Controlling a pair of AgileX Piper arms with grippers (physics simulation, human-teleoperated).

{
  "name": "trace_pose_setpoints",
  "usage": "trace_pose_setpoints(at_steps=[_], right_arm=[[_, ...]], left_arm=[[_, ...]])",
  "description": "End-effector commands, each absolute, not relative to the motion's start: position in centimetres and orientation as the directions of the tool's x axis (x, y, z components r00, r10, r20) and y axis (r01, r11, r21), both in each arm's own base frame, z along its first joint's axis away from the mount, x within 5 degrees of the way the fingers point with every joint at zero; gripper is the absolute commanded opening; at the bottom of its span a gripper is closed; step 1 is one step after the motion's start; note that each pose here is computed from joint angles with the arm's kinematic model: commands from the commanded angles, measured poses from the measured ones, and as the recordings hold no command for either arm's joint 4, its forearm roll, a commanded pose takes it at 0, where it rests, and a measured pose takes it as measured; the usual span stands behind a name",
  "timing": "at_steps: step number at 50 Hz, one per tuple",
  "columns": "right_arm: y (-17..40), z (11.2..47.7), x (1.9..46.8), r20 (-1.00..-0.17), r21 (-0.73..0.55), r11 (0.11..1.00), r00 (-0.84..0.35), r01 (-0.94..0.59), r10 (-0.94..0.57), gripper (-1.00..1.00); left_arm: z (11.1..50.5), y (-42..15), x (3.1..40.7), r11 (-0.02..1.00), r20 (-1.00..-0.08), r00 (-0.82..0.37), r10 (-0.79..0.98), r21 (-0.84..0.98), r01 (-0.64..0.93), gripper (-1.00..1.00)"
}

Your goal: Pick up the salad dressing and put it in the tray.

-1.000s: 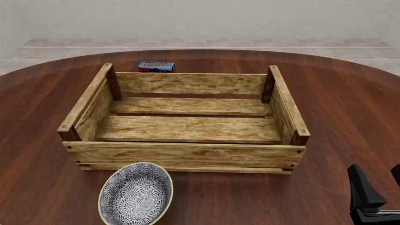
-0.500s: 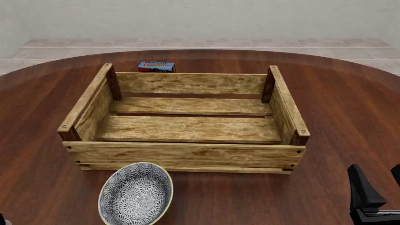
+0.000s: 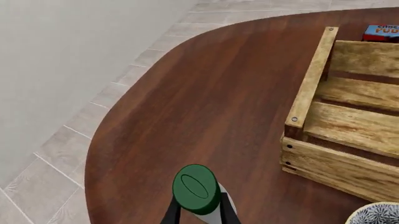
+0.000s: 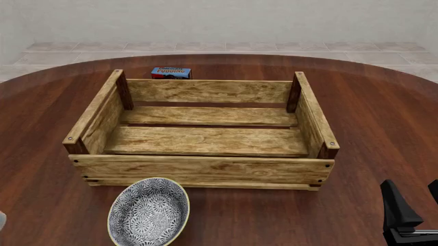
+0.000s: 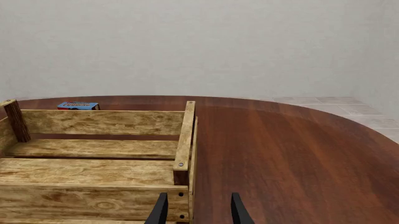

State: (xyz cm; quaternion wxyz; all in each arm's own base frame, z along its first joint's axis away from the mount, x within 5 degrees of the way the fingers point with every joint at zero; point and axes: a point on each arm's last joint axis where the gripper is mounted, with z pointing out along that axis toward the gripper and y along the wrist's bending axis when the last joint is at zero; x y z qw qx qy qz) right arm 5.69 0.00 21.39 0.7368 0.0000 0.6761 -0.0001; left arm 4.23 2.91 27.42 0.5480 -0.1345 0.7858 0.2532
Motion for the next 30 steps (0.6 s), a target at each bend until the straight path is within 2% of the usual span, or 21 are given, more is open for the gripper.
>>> trace_pose_setpoints(at_steps=[1, 30], right_arm=[[0.0, 21.4, 5.7, -0.996, 0.000, 1.000, 0.086, 0.000, 0.000, 1.00], [0.0, 21.4, 5.7, -0.996, 0.000, 1.000, 0.086, 0.000, 0.000, 1.00]], left_arm=[[29.8, 2.9, 5.0, 0.861, -0.929, -0.343, 0.140, 0.285, -0.421, -1.00], [35.7, 2.6, 8.1, 0.902, -0.917, -0.260, 0.302, 0.363, -0.233, -1.00]])
